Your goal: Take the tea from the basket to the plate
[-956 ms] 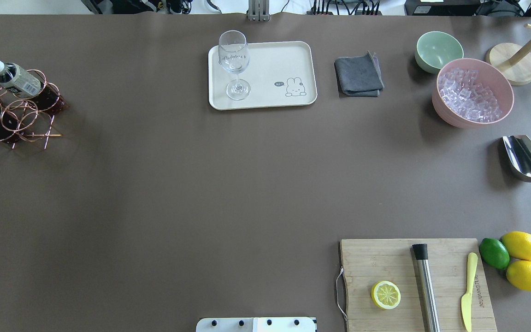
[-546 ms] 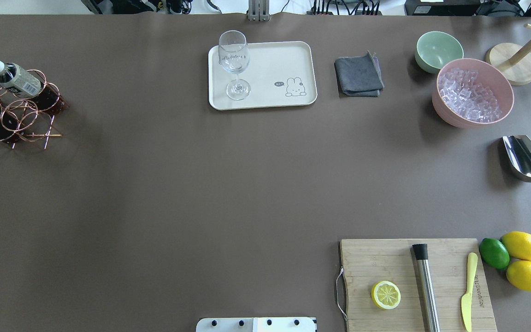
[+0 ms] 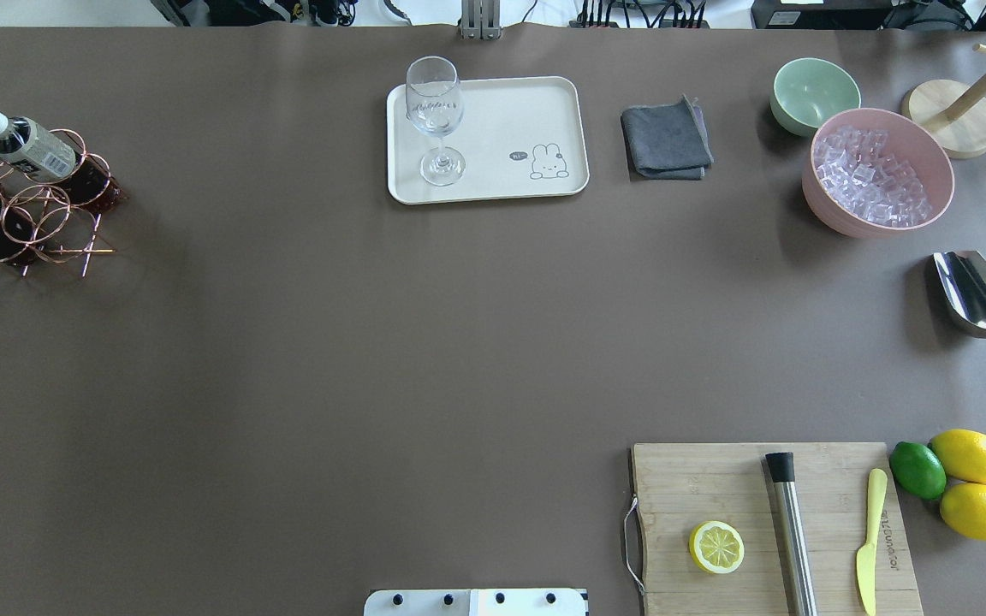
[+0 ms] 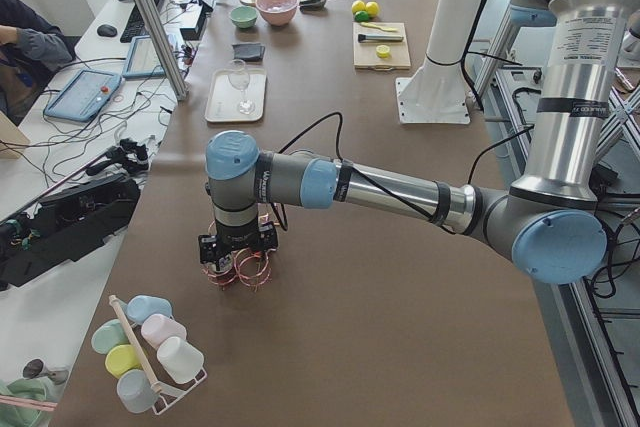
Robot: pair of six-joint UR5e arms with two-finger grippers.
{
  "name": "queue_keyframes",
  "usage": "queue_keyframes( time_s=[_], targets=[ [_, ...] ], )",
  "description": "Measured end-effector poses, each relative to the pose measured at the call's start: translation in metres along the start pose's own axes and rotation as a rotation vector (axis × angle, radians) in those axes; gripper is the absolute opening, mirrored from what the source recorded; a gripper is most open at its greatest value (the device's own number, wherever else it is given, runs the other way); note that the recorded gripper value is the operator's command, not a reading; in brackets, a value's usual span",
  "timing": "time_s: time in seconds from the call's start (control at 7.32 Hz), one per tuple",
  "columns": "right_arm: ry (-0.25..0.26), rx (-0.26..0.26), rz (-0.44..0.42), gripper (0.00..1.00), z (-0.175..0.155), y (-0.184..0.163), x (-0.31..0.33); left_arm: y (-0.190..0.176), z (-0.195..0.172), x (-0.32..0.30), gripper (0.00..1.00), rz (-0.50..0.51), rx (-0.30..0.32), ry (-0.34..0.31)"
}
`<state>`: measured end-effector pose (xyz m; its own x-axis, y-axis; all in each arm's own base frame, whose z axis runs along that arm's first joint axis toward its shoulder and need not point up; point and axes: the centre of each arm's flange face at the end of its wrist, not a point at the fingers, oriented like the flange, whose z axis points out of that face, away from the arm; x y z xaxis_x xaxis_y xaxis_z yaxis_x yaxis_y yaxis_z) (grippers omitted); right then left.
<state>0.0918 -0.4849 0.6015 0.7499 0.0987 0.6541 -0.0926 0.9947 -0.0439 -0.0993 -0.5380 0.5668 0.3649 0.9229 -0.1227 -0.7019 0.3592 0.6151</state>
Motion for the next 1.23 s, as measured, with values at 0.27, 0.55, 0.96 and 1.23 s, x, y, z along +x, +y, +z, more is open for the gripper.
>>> queue_keyframes(
  time_s=[0.27,0.55,0.96,1.23],
  targets=[
    [0.0,-0.002,0.002,1.0,0.001,0.001,0.001,-0.017,-0.012,-0.007,0.97,0.067,0.084,0.016],
    [-0.001,-0.004,0.004,1.0,0.002,0.002,0.001,-0.037,-0.014,-0.009,0.97,0.086,0.127,0.062],
    [-0.001,-0.008,0.008,1.0,0.004,0.004,0.003,-0.081,-0.011,-0.011,0.97,0.142,0.138,0.093],
    [-0.001,-0.008,0.009,1.0,0.004,0.004,0.003,-0.1,-0.022,-0.018,0.97,0.192,0.141,0.07]
  ],
)
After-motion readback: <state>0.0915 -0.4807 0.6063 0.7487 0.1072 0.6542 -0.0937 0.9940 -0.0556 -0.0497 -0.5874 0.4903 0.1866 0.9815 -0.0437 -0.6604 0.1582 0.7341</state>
